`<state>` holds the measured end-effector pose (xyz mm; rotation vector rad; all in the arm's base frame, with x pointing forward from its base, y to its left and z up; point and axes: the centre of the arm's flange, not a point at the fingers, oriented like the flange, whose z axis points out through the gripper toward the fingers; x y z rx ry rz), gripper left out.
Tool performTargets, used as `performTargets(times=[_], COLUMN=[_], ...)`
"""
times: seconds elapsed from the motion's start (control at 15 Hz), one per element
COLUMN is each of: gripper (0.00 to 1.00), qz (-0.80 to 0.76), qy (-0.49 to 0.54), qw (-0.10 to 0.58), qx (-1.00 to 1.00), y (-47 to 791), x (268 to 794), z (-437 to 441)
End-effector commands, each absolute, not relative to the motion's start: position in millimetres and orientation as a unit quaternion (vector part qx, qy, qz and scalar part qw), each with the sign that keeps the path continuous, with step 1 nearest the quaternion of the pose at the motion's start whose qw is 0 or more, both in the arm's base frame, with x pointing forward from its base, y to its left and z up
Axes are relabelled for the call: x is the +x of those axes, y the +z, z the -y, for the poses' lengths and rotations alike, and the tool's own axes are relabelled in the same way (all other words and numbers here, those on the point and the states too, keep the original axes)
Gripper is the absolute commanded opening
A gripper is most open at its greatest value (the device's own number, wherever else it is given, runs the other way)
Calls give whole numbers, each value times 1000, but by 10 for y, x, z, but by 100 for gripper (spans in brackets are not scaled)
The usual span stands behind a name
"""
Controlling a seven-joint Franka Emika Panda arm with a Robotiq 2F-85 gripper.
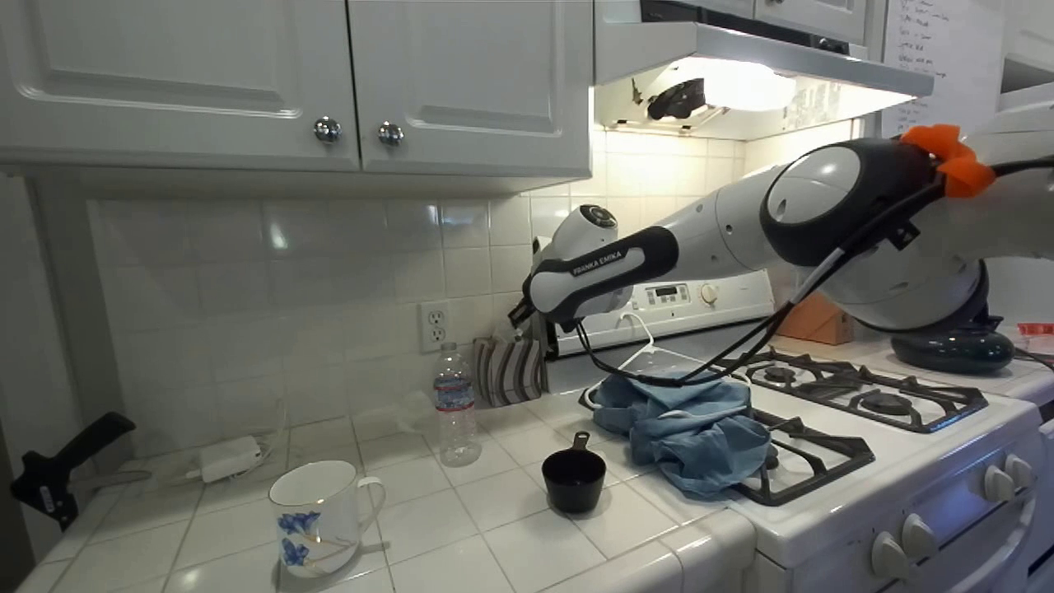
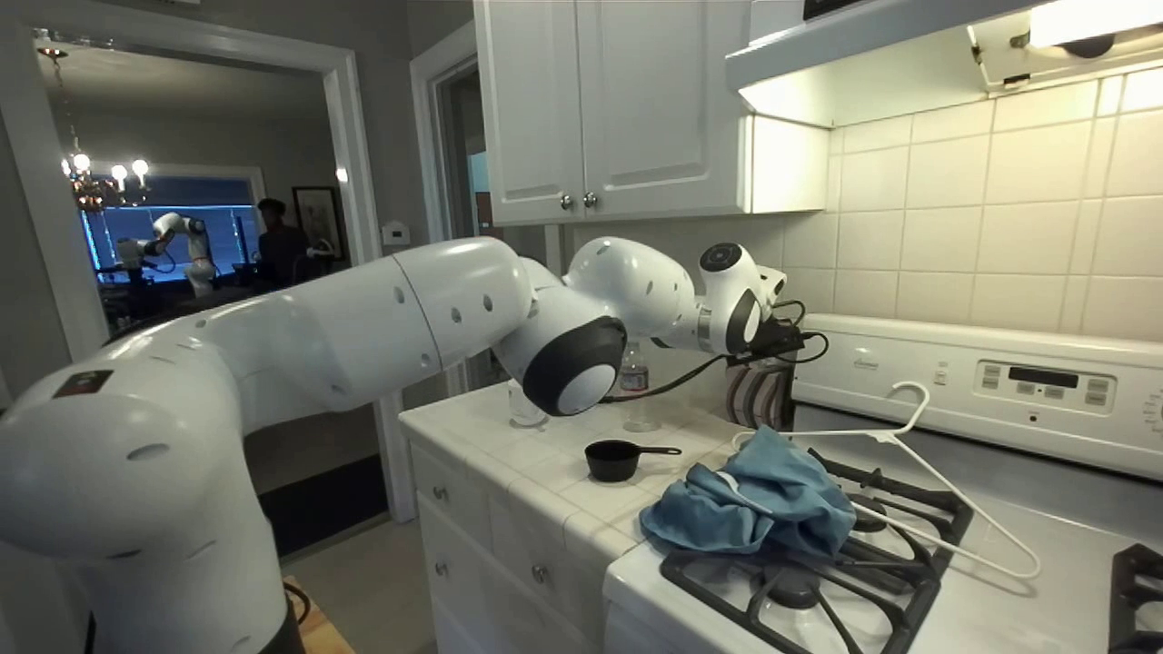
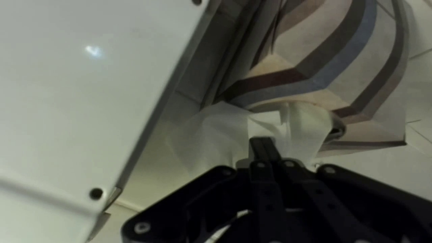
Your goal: Remove one paper towel from the tissue box
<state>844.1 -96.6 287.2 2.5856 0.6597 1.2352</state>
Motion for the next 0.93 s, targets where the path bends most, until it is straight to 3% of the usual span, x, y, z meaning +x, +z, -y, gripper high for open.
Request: performTargets(times=[0.0, 0.53, 0.87], gripper=[0, 0, 0], qz=[-197, -174, -73], qy=[420, 424, 431], qw=[135, 164, 200], qx=[875, 874, 877], y=[2993, 2944, 2782], x=[8177, 7905, 7730], z=[812, 122, -176])
